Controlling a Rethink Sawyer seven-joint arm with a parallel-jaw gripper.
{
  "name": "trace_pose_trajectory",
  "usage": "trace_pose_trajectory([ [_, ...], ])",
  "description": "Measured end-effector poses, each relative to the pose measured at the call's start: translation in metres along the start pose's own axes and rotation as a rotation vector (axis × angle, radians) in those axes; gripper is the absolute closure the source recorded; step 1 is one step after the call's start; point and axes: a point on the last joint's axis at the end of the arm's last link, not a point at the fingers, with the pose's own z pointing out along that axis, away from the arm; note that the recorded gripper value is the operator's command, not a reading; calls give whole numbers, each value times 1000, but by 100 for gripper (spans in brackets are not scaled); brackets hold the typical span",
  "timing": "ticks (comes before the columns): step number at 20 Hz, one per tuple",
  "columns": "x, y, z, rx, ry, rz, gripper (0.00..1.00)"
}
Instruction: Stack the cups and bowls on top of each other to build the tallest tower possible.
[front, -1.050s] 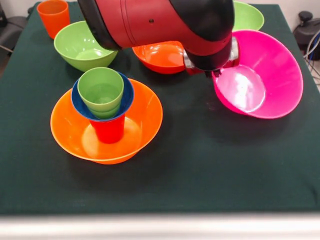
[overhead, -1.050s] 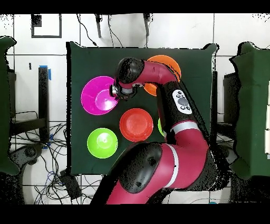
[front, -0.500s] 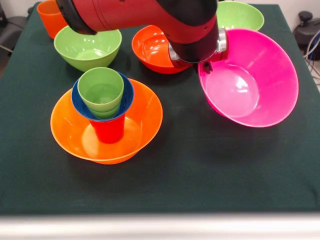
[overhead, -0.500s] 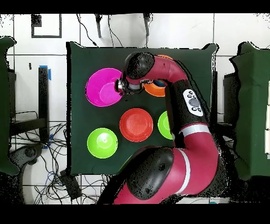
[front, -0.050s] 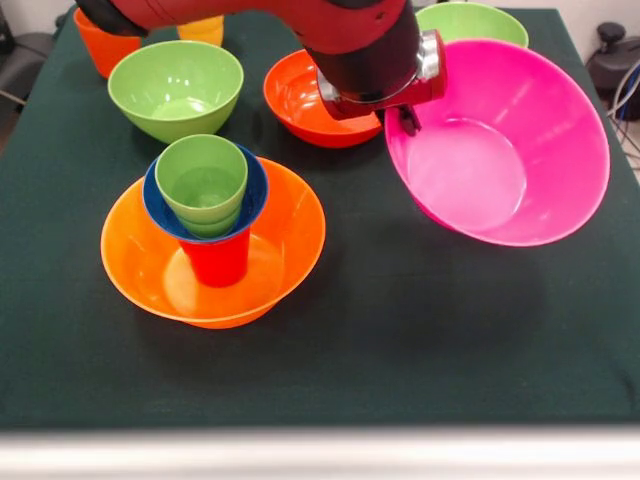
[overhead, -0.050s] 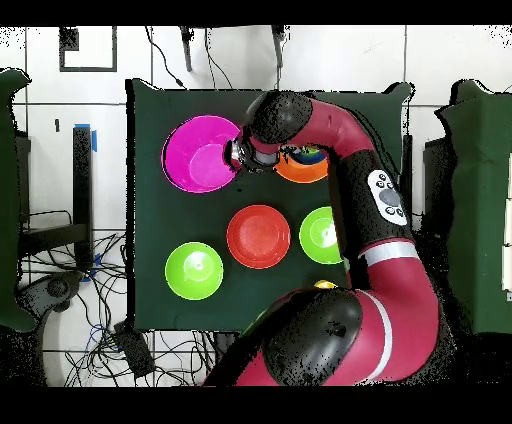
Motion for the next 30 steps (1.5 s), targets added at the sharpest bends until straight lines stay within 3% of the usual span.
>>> trace_pose_trajectory([
  [6, 1, -2, -16, -27, -34, -7, 100],
  [14, -8, -16, -34, -54, -111, -9, 100],
  [22, -19, -44, -53, -56, -232, -36, 100],
  [23, -22, -54, -59, -56, -268, -49, 100],
  [26, -25, -63, -66, -58, -306, -63, 100],
  [27, -27, -72, -73, -62, -343, -76, 100],
  [30, -31, -84, -82, -64, -402, -95, 100],
])
